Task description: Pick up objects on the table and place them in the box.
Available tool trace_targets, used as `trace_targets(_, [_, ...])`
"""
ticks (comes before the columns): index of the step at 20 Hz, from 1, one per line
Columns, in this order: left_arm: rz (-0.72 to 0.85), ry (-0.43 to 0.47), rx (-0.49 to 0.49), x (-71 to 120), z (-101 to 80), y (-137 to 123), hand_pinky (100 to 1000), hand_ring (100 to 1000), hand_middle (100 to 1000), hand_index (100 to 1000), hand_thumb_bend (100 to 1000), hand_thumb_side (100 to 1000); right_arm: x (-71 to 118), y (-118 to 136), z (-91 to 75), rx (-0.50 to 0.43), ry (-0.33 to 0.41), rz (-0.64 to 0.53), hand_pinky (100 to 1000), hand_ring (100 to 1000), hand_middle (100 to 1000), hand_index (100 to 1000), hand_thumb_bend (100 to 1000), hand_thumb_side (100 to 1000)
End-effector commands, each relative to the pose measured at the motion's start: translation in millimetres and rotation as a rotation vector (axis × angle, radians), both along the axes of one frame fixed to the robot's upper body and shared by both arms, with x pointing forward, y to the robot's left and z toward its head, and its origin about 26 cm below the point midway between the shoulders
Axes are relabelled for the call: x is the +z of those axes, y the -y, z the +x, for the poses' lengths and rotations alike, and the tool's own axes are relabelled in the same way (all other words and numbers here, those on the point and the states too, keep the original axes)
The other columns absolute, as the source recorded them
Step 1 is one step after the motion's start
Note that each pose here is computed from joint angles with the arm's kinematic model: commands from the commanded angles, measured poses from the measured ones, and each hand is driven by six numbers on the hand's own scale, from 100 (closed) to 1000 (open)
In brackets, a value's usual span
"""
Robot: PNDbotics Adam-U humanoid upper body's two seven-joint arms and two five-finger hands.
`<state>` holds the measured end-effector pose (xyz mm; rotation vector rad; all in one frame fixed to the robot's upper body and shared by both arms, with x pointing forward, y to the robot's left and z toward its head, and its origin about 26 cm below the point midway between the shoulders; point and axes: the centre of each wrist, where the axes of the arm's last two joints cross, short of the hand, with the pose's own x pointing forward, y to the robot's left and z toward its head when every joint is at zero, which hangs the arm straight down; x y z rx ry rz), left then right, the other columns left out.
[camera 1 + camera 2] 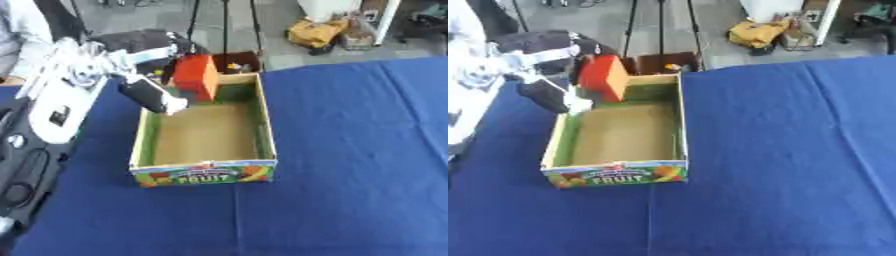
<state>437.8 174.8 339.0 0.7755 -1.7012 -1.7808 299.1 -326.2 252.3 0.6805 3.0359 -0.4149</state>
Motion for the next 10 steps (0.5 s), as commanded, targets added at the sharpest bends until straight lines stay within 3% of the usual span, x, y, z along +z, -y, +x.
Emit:
trace_targets(1, [-0.001,0.013,0.013,-4.0,10.5,5.9,100,415,458,647,100,262,7.9,-2.5,-3.0,0.015,0.025,-0.015,705,828,596,756,272,1000])
trace_targets(2, [-0.004,0.005,0.014,-10.3,14.8,8.0,100,414,458,645,100,309,7.9,-2.7,-2.9,0.017,0.025,-0.014,706,828,596,756,273,1000])
trace_targets(7, [0.001,-0.014,0.027,-33.7,30.9,13.8,107,426,467,653,100,326,7.6,-3.4,-2.7,0.022,0.022,-0.013,709,830,594,757,278,1000])
trace_targets(10, [0.005,-0.017,0.032,-43.6,37.0,14.9,156,462,492,678,100,340,7.7,-3.8,-2.5,0.025,0.022,-0.011,710,831,594,757,280,1000])
